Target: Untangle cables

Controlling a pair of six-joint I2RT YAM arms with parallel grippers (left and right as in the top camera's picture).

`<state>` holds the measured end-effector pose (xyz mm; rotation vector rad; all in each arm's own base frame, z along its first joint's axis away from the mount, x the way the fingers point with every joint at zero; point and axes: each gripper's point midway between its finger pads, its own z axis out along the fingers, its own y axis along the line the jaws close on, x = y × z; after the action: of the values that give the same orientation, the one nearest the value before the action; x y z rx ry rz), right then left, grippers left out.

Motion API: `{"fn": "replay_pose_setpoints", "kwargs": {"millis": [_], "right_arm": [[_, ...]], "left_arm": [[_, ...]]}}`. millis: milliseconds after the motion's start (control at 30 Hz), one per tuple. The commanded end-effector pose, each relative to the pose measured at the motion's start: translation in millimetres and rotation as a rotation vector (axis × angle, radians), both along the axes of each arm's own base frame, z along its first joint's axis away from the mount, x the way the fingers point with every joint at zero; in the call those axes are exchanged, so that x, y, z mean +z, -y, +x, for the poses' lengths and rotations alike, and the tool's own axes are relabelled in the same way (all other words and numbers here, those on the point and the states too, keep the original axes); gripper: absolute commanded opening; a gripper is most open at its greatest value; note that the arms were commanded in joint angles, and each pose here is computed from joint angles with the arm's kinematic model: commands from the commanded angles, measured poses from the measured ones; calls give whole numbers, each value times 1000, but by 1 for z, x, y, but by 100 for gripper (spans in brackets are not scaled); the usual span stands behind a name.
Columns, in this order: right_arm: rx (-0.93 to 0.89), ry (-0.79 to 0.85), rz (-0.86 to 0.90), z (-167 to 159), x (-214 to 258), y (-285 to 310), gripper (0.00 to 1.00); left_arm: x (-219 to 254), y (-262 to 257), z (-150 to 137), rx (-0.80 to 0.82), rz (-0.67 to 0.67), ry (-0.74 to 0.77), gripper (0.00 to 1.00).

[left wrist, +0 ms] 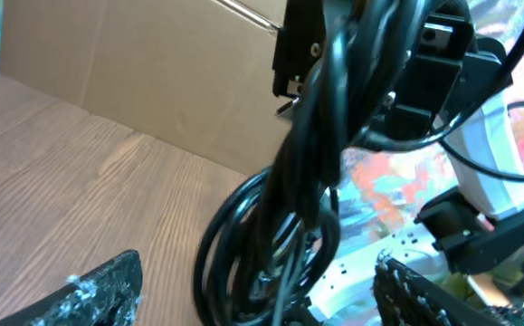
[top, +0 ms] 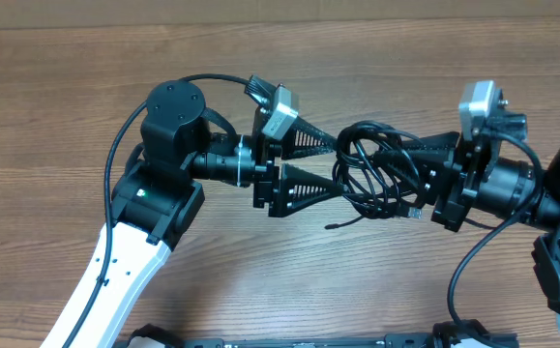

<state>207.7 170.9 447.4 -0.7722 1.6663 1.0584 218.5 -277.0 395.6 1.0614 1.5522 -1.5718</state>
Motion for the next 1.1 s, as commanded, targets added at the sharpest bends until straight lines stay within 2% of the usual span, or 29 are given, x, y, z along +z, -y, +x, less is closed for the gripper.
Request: {"fn": "replay_pose_setpoints", "kwargs": {"millis": [0,133,400,533,567,600,633,700,900,933,967,1000,1033,1067], "right_arm": [[49,-30,41,-13,10,-3,7],[49,-59,40,-14,5,-3,8],[87,-65,54,-20,8,-6,8],[86,-72,56,-20,8,-6,10],[86,-74,56,-20,8,-6,12],[86,-77,56,-20,7,-6,14],[85,-80,56,-20,7,-6,15],[84,-92,55,-20,5,-6,19],[84,-96,55,-21,5,-6,19],[84,-96,55,-21,5,-6,25],[79,-96,53,-20,4,-5,42],[54,-99,47,-16,3,-4,78],[1,-111,32,-8,-2,0,100],[-45,-129,23,-2,-6,3,100]], "left_arm": [[13,-2,-6,-20,-26,95,81],[20,-1,-6,-21,-49,137,80],[26,13,-15,-31,-66,168,66],[25,15,-17,-41,-66,165,44],[25,15,-17,-41,-66,165,32],[25,15,-17,-41,-67,166,13],[25,15,-17,-40,-67,166,4],[25,15,-17,-41,-66,165,4],[25,15,-17,-40,-62,124,4],[25,15,-17,-40,-62,124,4],[25,15,-17,-40,-62,123,4],[25,15,-17,-39,-61,117,4],[25,15,-16,-35,-59,105,4],[25,14,-15,-33,-59,104,4]]}}
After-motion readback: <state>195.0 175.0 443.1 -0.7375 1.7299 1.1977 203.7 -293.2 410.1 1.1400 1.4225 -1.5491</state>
